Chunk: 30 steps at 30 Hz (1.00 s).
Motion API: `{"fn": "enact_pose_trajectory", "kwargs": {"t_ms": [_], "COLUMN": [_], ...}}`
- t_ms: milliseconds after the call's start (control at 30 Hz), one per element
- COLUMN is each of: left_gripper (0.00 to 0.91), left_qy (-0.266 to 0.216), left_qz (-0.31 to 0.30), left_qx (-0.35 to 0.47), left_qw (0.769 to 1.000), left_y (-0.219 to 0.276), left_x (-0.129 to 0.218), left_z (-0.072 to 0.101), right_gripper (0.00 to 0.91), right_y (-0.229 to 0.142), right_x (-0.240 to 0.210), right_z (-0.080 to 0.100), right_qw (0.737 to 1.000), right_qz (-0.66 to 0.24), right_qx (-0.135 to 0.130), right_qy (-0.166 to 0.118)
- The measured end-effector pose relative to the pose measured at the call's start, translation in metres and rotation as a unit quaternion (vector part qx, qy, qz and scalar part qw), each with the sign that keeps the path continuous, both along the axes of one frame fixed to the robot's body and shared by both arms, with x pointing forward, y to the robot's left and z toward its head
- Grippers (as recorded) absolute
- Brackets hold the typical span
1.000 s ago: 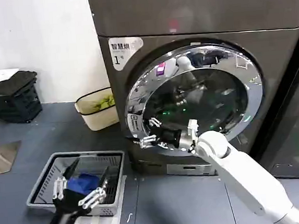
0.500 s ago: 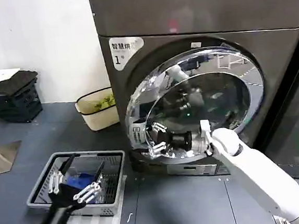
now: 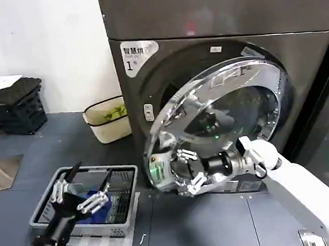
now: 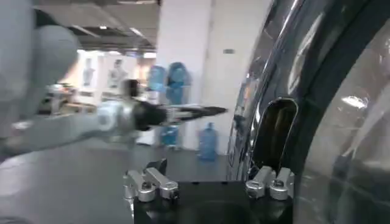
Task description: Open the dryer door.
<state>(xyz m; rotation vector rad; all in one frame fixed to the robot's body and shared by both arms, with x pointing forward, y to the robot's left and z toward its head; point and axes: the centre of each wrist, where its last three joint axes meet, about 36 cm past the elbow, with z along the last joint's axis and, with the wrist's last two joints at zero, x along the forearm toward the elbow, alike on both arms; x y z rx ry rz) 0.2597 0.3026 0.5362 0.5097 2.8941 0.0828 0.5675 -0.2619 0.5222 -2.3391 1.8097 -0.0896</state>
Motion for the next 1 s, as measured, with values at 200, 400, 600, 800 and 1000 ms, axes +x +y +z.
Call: {"fn": "enact_pose_trajectory", "kwargs": {"t_ms": [200,400,600,800,1000], "left_gripper": [0.907,0.907,0.907,0.907,0.907], "left_qy": [0.0,0.004,0.006,0.01,0.017], "left_qz": [-0.038,-0.075,-0.117,-0.161,-0.197], "left_qx": [0.001,0.016,0.024,0.04,0.031], "left_qw": [0.999,0.997,0.993,0.986,0.98], "left_y": [0.013,0.027,0.034,0.035,0.027], "left_x": [0.027,0.063,0.104,0.143,0.178], "left_z": [-0.007,-0.015,-0.019,-0.017,-0.021], "right_gripper": [0.907,0.907,0.907,0.907,0.907], "right_y": [-0.017,-0.047,-0.085,-0.118,-0.159], "right_x": [-0.014,-0.023,-0.027,-0.036,-0.068], "right_z": [0.008,0.018,0.022,0.024,0.022], "right_qw": [0.999,0.999,0.997,0.995,0.99], "right_qz": [0.029,0.002,-0.048,-0.084,-0.125], "right_qx": [-0.006,0.002,-0.015,-0.024,-0.024], "right_qy": [-0.02,-0.051,-0.056,-0.056,-0.055]}}
